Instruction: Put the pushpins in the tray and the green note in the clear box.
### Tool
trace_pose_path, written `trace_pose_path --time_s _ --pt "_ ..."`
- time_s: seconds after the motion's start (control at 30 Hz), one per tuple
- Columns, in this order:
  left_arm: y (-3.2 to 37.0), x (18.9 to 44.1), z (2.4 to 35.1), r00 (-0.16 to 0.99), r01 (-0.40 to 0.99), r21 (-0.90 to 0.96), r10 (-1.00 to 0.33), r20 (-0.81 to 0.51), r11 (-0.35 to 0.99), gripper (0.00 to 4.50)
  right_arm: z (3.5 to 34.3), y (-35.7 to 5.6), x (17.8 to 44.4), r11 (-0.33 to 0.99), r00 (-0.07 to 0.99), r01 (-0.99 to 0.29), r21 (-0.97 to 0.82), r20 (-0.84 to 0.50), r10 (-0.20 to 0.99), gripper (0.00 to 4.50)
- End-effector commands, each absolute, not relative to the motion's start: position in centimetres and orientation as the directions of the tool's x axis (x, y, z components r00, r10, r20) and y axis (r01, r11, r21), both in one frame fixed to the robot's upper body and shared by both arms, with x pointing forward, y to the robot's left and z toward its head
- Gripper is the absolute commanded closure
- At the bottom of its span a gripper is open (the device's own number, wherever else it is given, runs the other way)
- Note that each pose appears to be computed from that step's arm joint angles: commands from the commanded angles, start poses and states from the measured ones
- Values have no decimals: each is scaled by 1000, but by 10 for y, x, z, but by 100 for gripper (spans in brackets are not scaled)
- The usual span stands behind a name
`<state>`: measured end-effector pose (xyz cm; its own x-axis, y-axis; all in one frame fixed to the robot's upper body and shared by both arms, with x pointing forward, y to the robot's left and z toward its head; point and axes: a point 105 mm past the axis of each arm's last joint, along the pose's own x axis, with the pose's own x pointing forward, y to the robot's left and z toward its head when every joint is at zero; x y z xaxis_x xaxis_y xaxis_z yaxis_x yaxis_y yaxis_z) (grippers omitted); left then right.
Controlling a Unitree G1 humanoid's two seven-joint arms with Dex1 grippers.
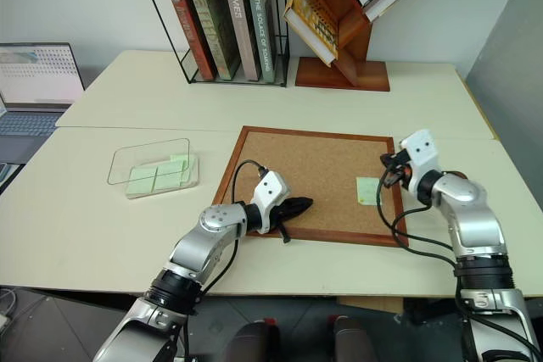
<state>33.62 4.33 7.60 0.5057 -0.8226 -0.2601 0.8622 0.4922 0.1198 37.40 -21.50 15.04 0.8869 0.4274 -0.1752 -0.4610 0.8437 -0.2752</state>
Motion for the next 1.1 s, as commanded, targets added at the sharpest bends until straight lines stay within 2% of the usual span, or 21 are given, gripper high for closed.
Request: trace_pose_path --time_s 0.03,0.2,0.5,0.73,1.0,1.1 --pt "46 335 68 498 866 116 -817 -289 487 450 162 -262 365 896 950 -308 -319 -157 271 447" --pt "45 337 70 500 866 128 -819 -283 484 450 144 -305 355 932 965 -167 -320 -247 89 447" --pt "49 344 72 526 850 144 -807 -270 506 450 124 -326 350 944 941 -96 -315 -337 -16 447" --pt "51 344 70 536 844 147 -800 -271 516 450 117 -327 353 946 929 -99 -308 -369 -23 315" --pt "50 343 69 532 846 149 -801 -273 511 450 123 -328 356 949 941 -83 -305 -339 -27 147" --pt "50 344 69 531 847 150 -802 -274 510 450 127 -332 355 957 947 -61 -283 -320 -35 147"
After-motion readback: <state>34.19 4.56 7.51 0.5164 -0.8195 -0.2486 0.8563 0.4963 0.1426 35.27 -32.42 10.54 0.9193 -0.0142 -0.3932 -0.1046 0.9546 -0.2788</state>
